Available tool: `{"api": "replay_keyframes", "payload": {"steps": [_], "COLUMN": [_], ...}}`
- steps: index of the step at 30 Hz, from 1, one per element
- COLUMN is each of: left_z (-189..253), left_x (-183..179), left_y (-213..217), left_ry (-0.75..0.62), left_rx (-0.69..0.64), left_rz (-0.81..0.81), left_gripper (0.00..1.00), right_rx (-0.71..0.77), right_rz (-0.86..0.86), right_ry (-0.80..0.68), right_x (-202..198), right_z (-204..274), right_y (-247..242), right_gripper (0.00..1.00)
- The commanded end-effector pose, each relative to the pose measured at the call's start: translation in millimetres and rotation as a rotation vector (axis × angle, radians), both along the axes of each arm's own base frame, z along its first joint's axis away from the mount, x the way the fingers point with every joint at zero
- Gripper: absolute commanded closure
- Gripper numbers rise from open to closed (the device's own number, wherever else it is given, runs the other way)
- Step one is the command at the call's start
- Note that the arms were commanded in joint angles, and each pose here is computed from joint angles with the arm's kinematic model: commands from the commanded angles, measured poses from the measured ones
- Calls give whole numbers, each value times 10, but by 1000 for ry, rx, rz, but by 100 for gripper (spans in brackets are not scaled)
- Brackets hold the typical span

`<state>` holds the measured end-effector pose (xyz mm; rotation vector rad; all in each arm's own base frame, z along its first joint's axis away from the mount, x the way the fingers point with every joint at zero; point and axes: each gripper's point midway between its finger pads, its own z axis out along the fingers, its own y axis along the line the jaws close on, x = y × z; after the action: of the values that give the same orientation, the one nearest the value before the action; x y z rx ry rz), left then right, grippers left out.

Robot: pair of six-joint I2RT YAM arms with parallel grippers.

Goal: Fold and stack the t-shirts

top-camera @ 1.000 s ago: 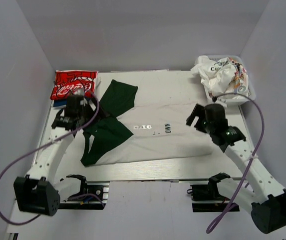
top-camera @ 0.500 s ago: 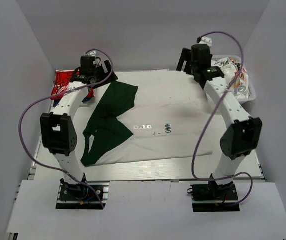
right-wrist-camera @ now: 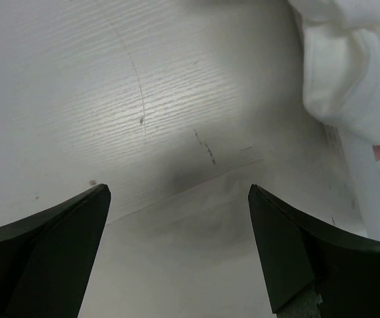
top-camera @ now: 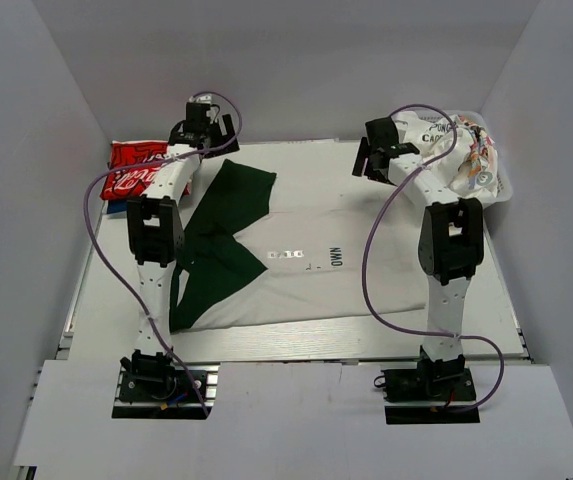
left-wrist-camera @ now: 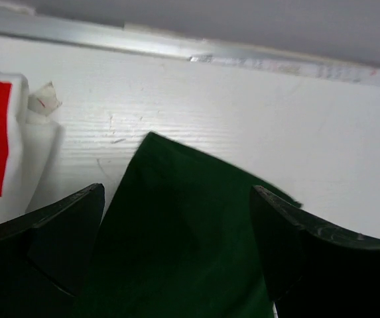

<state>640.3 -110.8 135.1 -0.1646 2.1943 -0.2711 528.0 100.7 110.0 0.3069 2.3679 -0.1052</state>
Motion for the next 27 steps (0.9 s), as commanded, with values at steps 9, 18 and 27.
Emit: {"api": "replay_keyframes", "payload": {"steps": [9, 18, 27], "left_z": [-500, -910, -837], "left_x": [280, 372, 356], "left_y": [6, -103, -193], "left_ry": [-27, -7, -44], "left_rx": [42, -16, -53], "left_rz": [12, 2, -40], "left_gripper": [0, 27, 100], "right_rx": [27, 6, -32], "right_rz": [-53, -60, -148], "right_ry": [-3, 23, 104], "right_x": [208, 269, 261], "right_z": [-158, -351, -734], "right_y": [-160, -181, -325], "right_gripper": [10, 10, 10]}}
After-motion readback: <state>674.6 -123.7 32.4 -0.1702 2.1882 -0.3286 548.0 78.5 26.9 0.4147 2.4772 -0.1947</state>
